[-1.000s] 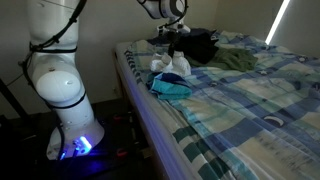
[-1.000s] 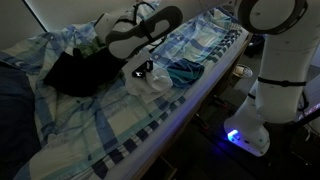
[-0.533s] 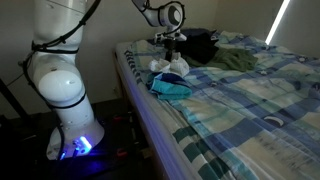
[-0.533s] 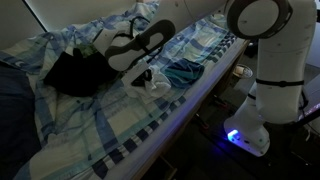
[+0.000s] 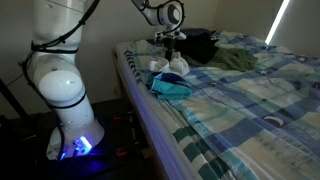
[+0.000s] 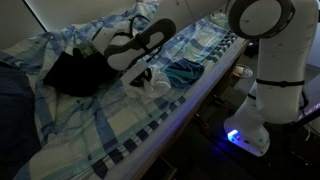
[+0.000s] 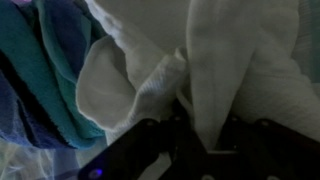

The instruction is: Move the white cloth to the right side of the bed

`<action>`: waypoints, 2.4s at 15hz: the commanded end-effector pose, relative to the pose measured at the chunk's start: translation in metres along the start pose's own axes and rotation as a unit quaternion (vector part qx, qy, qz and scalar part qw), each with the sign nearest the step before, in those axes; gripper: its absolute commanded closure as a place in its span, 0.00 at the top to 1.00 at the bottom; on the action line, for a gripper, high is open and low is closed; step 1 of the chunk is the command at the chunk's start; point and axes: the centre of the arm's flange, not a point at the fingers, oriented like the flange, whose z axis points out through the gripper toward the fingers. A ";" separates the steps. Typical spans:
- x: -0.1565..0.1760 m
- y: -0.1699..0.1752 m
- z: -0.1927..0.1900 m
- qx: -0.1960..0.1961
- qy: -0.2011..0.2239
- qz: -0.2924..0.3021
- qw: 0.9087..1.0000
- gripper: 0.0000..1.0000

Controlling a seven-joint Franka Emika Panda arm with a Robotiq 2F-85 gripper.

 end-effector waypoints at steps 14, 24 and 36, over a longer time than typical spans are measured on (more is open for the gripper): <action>-0.070 0.008 -0.093 0.066 0.105 -0.075 0.989 1.00; -0.021 -0.045 -0.070 0.115 0.175 -0.076 0.975 1.00; -0.012 -0.029 -0.070 0.103 0.203 -0.059 0.972 0.16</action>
